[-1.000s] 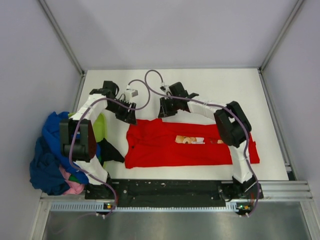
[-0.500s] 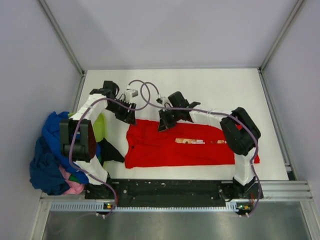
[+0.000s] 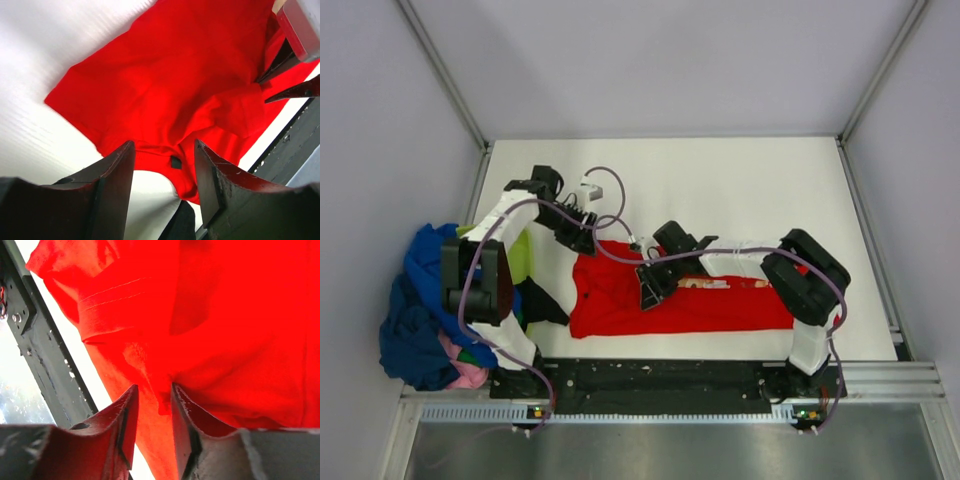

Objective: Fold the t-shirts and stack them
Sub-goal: Fold the other side of the tshirt into a rectangle

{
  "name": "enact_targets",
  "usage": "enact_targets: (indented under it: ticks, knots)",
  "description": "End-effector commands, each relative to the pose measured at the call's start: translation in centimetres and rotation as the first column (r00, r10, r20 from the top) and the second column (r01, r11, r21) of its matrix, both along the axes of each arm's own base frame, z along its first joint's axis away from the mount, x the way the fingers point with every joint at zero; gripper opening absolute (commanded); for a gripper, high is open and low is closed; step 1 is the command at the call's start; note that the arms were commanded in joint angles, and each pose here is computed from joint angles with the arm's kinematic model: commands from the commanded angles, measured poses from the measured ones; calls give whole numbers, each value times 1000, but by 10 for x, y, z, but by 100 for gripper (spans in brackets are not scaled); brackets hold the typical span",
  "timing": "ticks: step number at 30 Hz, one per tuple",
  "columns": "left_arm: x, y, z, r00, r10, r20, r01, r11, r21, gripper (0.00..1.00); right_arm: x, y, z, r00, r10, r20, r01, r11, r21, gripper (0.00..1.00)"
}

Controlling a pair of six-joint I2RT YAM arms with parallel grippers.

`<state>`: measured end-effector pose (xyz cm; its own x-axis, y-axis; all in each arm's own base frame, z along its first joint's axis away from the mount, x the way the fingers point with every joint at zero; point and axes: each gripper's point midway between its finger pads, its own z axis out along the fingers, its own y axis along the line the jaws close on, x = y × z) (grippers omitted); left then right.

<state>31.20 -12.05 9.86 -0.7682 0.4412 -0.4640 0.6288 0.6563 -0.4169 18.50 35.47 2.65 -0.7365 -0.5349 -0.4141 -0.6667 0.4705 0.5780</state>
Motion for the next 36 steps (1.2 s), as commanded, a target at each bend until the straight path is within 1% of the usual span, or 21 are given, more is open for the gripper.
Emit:
enact_targets:
  ticks: [1, 5, 7, 9, 10, 12, 14, 15, 16, 17, 20, 24, 25, 28, 29, 32, 34, 36]
  knots:
    - [-23, -23, 17, 990, -129, 63, 132, 990, -40, 56, -22, 2, 17, 994, 99, 50, -102, 993, 55, 34]
    - [-35, -42, 23, 971, -205, 120, 213, 975, -58, 59, -31, -12, 26, 992, 95, 80, -100, 993, 62, 38]
    - [-36, -52, 23, 961, -232, 152, 244, 968, -60, 62, -33, -15, 45, 990, 82, 112, -94, 990, 108, 39]
    - [-38, -67, 18, 948, -268, 171, 278, 960, -33, 63, -28, -18, 64, 991, 32, 133, -56, 982, 179, 39]
    - [-35, -71, 14, 944, -275, 183, 280, 960, 0, 63, -23, -21, 76, 990, -7, 142, -27, 973, 231, 37]
    - [-32, -84, 5, 932, -303, 197, 302, 953, 36, 63, -3, -29, 92, 986, -111, 126, 63, 940, 335, 31]
    - [-32, -97, 0, 928, -322, 189, 322, 946, 30, 62, 18, -45, 101, 970, -232, 69, 184, 893, 411, 24]
    - [-33, -102, -2, 927, -330, 178, 331, 943, 25, 62, 30, -54, 100, 952, -303, 46, 256, 869, 423, 21]
    - [-33, -108, -5, 923, -345, 170, 347, 938, 24, 62, 45, -65, 98, 923, -384, 27, 339, 843, 419, 16]
    - [-33, -114, -9, 919, -359, 160, 360, 933, 29, 62, 56, -73, 91, 893, -450, 25, 405, 827, 391, 10]
    - [-43, -129, -23, 899, -419, 130, 416, 908, 48, 62, 84, -99, 69, 793, -607, 51, 574, 773, 270, 1]
    - [-58, -133, -48, 870, -485, 86, 476, 873, 105, 59, 101, -132, 45, 682, -724, 105, 712, 690, 130, 0]
    - [-61, -132, -52, 867, -493, 70, 484, 868, 109, 56, 103, -142, 39, 655, -746, 120, 740, 666, 92, 0]
    - [-74, -127, -51, 852, -522, 33, 517, 851, 94, 43, 106, -172, 21, 581, -798, 164, 810, 586, -16, 0]
    - [-81, -123, -49, 842, -540, 19, 536, 840, 86, 40, 105, -181, 14, 561, -809, 179, 826, 561, -55, 0]
    - [-107, -110, -41, 802, -597, -10, 596, 800, 64, 39, 101, -203, -5, 533, -821, 206, 846, 508, -161, 0]
    - [-122, -98, -38, 780, -625, -34, 626, 777, 65, 39, 98, -212, -12, 525, -822, 221, 849, 488, -203, 0]
    - [-138, -86, -36, 760, -646, -63, 649, 758, 61, 39, 98, -216, -15, 520, -820, 239, 852, 476, -220, 0]
